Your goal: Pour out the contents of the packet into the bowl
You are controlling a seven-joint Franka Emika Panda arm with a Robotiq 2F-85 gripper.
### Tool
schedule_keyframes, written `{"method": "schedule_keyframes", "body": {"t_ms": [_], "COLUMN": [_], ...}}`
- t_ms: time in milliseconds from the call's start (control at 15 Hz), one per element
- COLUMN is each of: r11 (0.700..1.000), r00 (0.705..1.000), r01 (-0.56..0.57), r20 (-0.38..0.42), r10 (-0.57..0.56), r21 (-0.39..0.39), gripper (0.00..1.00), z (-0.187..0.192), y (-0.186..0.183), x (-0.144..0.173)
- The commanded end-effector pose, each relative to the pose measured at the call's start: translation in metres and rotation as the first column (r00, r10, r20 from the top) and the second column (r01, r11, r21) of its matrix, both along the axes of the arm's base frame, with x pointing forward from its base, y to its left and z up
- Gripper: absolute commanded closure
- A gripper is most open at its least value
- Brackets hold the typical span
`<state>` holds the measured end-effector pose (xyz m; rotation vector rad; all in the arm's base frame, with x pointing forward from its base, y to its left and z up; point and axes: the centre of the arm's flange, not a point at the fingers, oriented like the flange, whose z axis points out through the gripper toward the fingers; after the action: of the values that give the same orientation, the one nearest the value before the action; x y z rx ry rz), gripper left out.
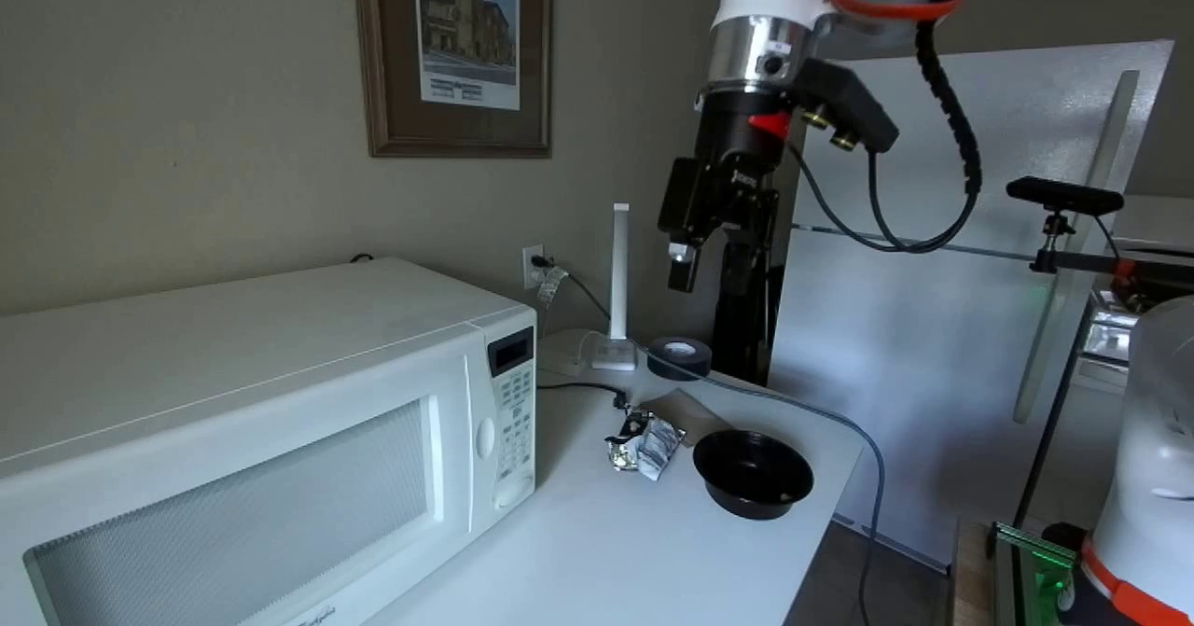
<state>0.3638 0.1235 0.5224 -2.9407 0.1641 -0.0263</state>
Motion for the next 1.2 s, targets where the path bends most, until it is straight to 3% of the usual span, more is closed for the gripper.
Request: {"method": "schedule_keyframes", "body": {"t_ms": [0, 267, 533, 800, 1000, 1133], "r11": [0.983, 0.927, 0.835, 0.708, 0.652, 0.631], "r00": [0.982, 0.920, 0.845, 0.753, 0.708, 0.692], "r01": [0.172, 0.361, 0.522, 0.658, 0.704, 0.716], "r20": [0.096, 0.200, 0.234, 0.226, 0.204, 0.180], "r10": [-0.165, -0.337, -0.480, -0.618, -0.676, -0.700], "r21": [-0.062, -0.101, -0.173, -0.256, -0.283, -0.299], "gripper": [0.00, 0.00, 0.00, 0.00, 0.00, 0.00], "z": [-0.042, -0.088, -0.123, -0.150, -0.172, -0.188], "y": [-0.029, -0.070, -0.112, -0.151, -0.165, -0.168], "x": [0.041, 0.069, 0.077, 0.074, 0.074, 0.074]}}
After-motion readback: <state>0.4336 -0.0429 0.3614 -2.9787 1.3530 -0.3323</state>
